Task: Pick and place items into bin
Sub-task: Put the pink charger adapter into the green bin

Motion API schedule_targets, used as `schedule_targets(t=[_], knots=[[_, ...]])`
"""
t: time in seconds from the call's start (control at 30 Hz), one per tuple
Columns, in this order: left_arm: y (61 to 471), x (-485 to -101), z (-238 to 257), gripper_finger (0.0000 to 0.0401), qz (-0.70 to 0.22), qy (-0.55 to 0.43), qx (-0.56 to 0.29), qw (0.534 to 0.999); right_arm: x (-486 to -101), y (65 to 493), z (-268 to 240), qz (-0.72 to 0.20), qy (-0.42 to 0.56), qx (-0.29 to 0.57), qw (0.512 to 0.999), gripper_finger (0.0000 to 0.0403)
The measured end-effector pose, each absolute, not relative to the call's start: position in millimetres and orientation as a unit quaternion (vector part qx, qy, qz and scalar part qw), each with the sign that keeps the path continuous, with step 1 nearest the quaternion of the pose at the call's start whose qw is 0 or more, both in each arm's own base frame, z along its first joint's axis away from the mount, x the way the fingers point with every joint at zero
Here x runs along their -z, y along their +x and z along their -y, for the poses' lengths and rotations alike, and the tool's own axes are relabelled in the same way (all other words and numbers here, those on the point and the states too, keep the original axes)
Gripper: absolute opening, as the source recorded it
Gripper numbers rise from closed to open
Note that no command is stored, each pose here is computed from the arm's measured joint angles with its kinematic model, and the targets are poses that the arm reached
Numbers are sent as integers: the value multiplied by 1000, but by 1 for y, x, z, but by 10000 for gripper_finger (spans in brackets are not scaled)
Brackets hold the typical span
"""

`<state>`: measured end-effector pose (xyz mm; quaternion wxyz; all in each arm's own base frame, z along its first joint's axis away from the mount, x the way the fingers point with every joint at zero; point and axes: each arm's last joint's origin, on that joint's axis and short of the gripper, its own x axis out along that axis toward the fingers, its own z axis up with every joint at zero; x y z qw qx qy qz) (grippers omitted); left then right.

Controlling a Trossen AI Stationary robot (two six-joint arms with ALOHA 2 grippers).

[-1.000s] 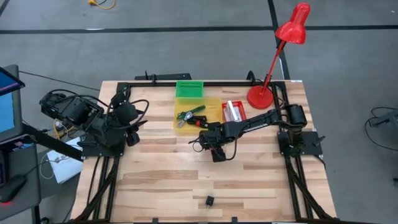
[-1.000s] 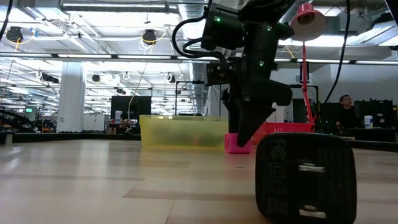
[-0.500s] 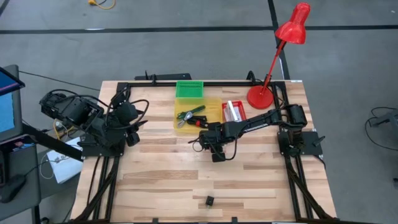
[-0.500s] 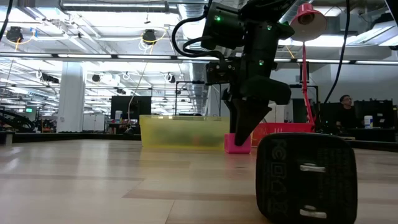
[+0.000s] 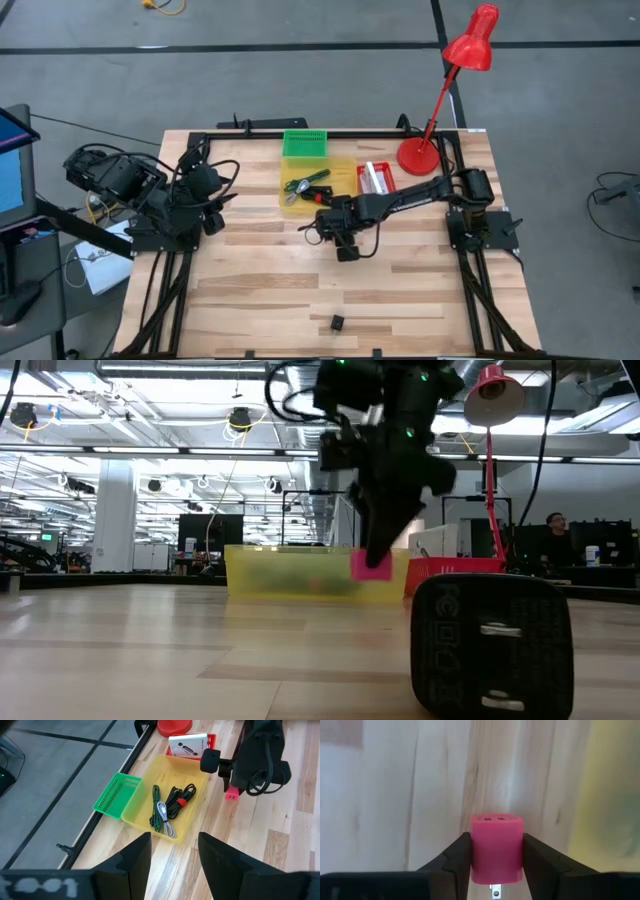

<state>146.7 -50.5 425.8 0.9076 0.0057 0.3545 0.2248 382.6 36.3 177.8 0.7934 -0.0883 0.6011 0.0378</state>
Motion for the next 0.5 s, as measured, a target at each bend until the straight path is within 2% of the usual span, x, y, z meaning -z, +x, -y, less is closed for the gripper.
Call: schedule_targets(t=[0.5], knots=[[147, -426, 50, 156, -354, 6, -225, 908, -246, 405, -37, -555, -139, -38, 819, 132]])
